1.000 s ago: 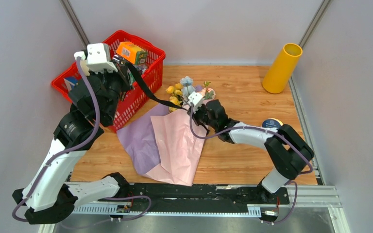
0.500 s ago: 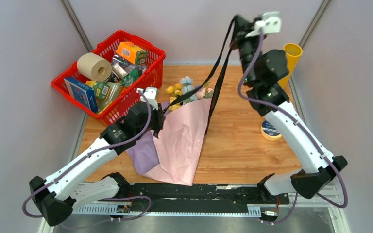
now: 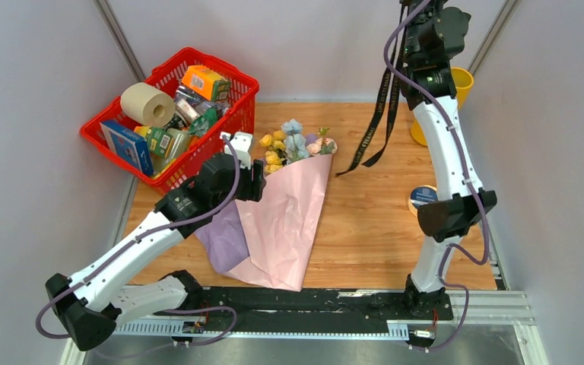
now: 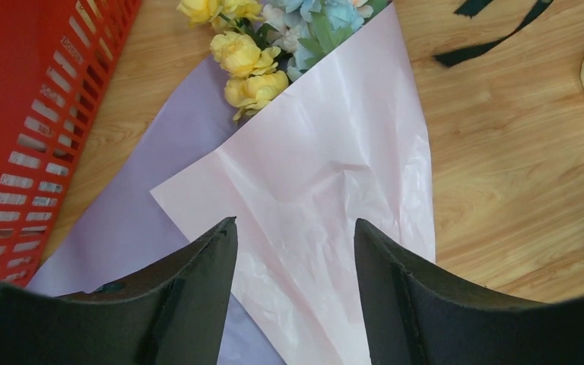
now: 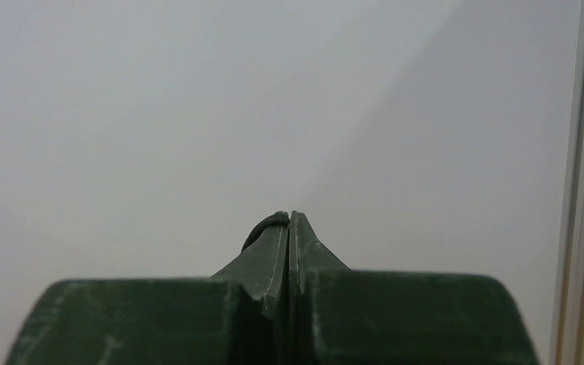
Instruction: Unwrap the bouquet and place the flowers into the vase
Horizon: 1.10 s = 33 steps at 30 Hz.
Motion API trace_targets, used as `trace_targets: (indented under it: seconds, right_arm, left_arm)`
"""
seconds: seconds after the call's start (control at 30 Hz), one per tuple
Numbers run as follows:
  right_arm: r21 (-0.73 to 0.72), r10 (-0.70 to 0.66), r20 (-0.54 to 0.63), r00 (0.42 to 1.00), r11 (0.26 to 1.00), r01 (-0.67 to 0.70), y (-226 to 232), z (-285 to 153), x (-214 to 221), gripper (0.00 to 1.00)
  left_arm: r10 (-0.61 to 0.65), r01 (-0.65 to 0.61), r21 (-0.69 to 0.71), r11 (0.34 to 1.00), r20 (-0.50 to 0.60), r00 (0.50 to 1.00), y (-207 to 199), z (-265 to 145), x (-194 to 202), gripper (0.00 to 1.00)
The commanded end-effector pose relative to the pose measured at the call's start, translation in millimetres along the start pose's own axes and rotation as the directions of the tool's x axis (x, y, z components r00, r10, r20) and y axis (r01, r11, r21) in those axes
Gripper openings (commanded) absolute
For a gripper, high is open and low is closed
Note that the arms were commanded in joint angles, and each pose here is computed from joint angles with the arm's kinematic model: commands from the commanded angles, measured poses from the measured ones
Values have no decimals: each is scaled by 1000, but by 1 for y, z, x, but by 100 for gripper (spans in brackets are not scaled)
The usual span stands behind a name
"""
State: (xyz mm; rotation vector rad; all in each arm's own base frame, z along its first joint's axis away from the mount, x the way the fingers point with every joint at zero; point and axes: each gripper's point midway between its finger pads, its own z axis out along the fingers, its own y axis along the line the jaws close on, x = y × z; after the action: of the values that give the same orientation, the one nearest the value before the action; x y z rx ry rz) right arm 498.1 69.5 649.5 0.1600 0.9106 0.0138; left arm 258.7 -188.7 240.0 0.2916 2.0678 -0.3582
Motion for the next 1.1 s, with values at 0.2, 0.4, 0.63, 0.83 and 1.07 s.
trace_targets:
  seconds: [0.2,0.4,0.63,0.83,1.07]
  right_arm:
    - [-40,65,211,975,998,-58,-34,42,26,0]
    - [-61,85,180,980,995,-75,-32,53,101,0]
    - [-107,125,-167,978,984,-144,-14,10,262,6]
    - [-58,6,-447,895,998,-35,-9,-69,386,22]
    - [49,23,-754,656,999,22,-30,-142,482,61]
  left_arm:
    - [108,-107,-41,993,46,993,14,-16,-14,66]
    - [127,-123,-52,991,78,989,19,-16,-11,66]
    - [137,-130,-92,987,72,988,27,-16,-8,66]
    - [134,-126,-100,987,69,989,29,-15,-7,66]
    - [127,-118,-111,987,74,989,31,-17,-8,66]
